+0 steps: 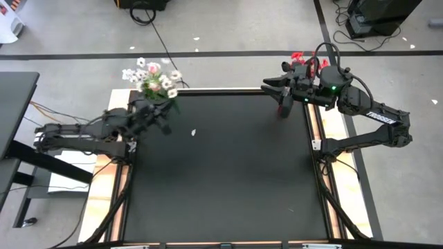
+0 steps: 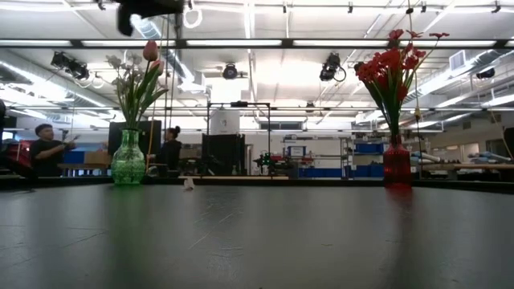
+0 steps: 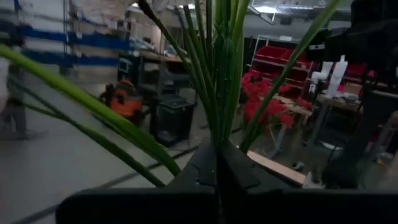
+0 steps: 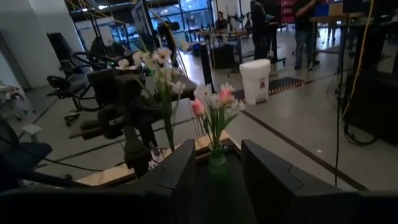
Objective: Sort flowers into vase by color
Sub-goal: Put the white flower into the green flower vase
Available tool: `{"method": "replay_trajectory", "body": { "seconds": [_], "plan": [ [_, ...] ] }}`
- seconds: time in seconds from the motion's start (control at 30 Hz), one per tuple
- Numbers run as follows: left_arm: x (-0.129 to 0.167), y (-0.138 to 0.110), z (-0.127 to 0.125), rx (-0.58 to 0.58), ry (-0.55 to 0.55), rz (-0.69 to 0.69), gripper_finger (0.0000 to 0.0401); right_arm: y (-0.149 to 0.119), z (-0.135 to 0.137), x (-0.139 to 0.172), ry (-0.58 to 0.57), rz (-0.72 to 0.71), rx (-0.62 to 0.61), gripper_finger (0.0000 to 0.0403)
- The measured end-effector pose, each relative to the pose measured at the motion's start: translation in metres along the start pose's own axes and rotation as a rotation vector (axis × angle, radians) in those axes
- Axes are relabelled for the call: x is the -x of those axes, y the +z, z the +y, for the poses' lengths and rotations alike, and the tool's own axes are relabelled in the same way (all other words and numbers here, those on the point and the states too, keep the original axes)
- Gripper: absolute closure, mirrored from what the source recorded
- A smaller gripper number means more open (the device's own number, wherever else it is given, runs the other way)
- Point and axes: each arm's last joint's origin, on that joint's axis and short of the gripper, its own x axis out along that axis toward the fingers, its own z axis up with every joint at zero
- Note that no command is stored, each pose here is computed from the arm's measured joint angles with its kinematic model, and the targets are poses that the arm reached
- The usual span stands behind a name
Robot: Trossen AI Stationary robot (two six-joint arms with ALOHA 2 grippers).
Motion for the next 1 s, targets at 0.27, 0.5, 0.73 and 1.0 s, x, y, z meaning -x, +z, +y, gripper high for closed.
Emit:
{"method": "replay_trajectory", "body": {
  "seconds": [0.27, 0.5, 0.73, 1.0],
  "plan": [
    [0.051, 0.009, 0.041, -0.140, 0.143, -0.104, 0.0399, 0.000, -0.003, 0.000, -0.032, -0.001, -0.001, 0.0264],
    [0.082, 0.016, 0.067, -0.171, 0.318, -0.128, 0.0399, 0.001, -0.008, 0.000, -0.060, -0.006, -0.017, 0.0264],
    [0.077, -0.014, 0.074, -0.201, 0.508, -0.097, 0.0399, 0.003, -0.014, 0.000, -0.099, -0.025, 0.003, 0.0264],
    [0.066, -0.038, 0.081, -0.223, 0.557, -0.242, 0.0399, 0.012, -0.022, 0.000, -0.105, -0.098, -0.009, 0.0264]
  ]
}}
